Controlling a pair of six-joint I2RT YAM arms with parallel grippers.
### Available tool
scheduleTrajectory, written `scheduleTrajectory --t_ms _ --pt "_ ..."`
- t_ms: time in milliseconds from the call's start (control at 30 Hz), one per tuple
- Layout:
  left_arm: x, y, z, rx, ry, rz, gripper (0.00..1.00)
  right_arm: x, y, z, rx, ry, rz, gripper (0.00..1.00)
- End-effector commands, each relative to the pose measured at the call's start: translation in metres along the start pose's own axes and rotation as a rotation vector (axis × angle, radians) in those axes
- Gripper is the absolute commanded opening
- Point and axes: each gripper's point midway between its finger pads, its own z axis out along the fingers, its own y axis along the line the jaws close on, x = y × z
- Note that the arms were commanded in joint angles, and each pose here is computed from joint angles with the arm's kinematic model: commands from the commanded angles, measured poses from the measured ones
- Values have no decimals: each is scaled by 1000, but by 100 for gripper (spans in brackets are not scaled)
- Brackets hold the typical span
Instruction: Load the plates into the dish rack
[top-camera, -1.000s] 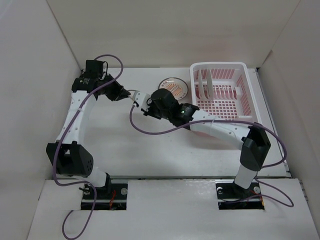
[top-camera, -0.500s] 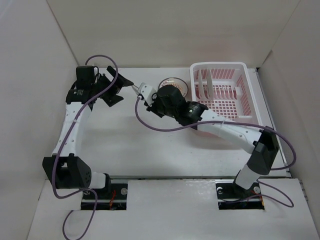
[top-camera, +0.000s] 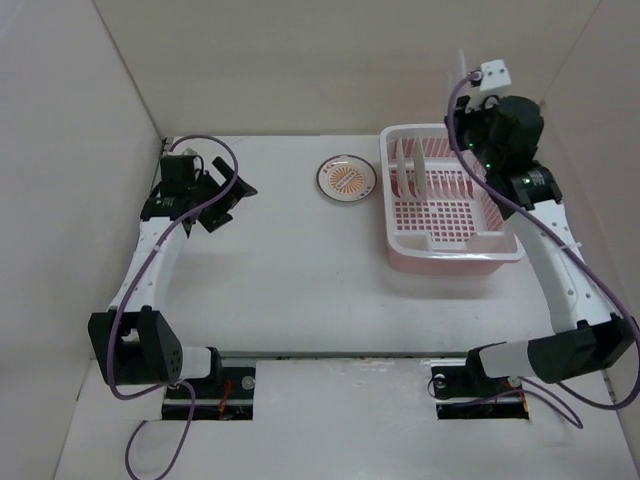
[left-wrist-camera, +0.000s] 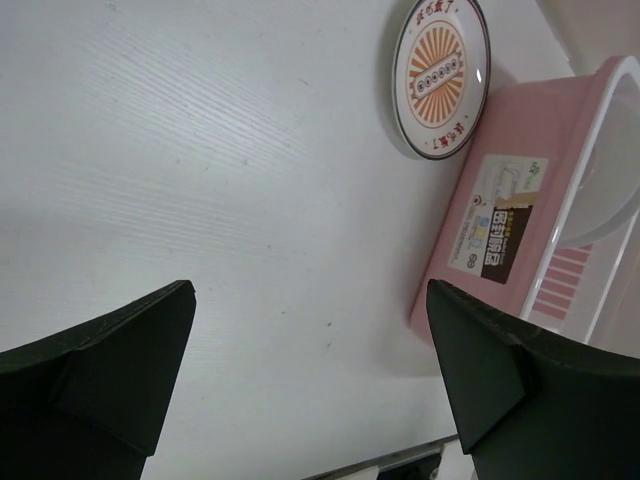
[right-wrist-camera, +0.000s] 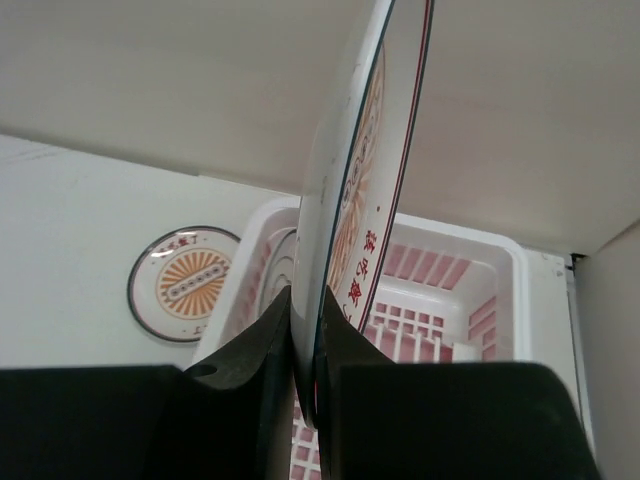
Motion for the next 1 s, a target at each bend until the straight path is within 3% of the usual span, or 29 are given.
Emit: scheduleTrajectory --t_ms 0,167,500,967 --pt "-13 -6 -5 35 -76 88 100 -10 -13 5 -85 -56 49 0" --pt "-9 -2 2 26 -56 125 100 39 -57 34 -55 71 90 0" --pt "-14 -5 2 26 -58 165 100 126 -69 72 -96 267 164 0" --pt "-18 -6 11 21 -37 169 100 177 -75 82 -40 343 218 0"
